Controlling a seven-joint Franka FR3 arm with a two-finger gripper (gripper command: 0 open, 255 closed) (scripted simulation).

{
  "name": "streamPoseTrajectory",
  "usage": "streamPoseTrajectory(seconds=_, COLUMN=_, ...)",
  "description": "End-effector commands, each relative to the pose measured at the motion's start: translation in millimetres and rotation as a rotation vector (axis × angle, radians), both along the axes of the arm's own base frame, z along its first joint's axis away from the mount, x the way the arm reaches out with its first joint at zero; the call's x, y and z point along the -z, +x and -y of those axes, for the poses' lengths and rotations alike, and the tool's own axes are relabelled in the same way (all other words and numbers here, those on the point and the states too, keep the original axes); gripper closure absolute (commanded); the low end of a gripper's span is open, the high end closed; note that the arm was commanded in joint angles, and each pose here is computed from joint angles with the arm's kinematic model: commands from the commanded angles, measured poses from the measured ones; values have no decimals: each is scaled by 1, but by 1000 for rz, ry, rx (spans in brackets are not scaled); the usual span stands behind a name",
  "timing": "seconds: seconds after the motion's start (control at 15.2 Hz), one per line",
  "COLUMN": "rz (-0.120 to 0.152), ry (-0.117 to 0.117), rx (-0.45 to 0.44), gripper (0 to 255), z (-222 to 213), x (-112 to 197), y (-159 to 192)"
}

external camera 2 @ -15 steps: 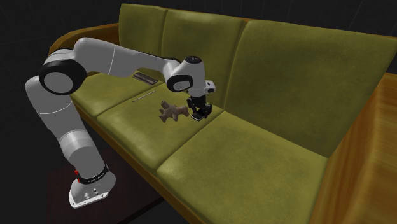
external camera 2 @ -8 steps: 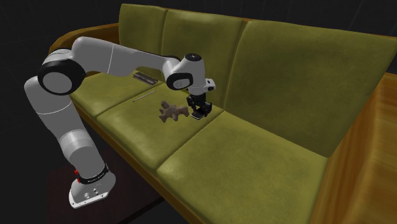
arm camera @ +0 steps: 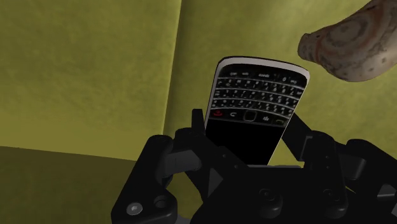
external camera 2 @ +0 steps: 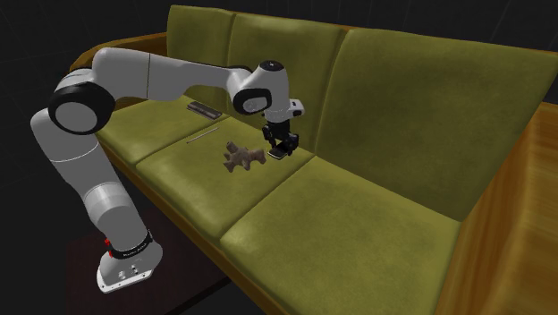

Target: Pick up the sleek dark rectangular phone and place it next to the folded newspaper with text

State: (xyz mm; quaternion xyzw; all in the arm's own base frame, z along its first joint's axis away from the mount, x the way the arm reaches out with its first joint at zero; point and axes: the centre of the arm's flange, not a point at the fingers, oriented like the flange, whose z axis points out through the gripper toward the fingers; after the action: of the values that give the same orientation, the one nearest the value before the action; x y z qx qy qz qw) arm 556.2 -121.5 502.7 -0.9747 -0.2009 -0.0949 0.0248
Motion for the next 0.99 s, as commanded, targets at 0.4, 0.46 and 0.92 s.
streamPoseTrajectory(seconds=0.4, rz=0, ry=0, rx=0, gripper=255, z=-14, x=-36, y=-1)
streamPoseTrajectory(seconds=0.46, rz=0, ry=0, rx=0, gripper=255, z=-27, x=-37, y=0)
streamPoseTrajectory(seconds=0.92, rz=0, ry=0, rx=0, gripper=255, z=-119, x=-40, y=2)
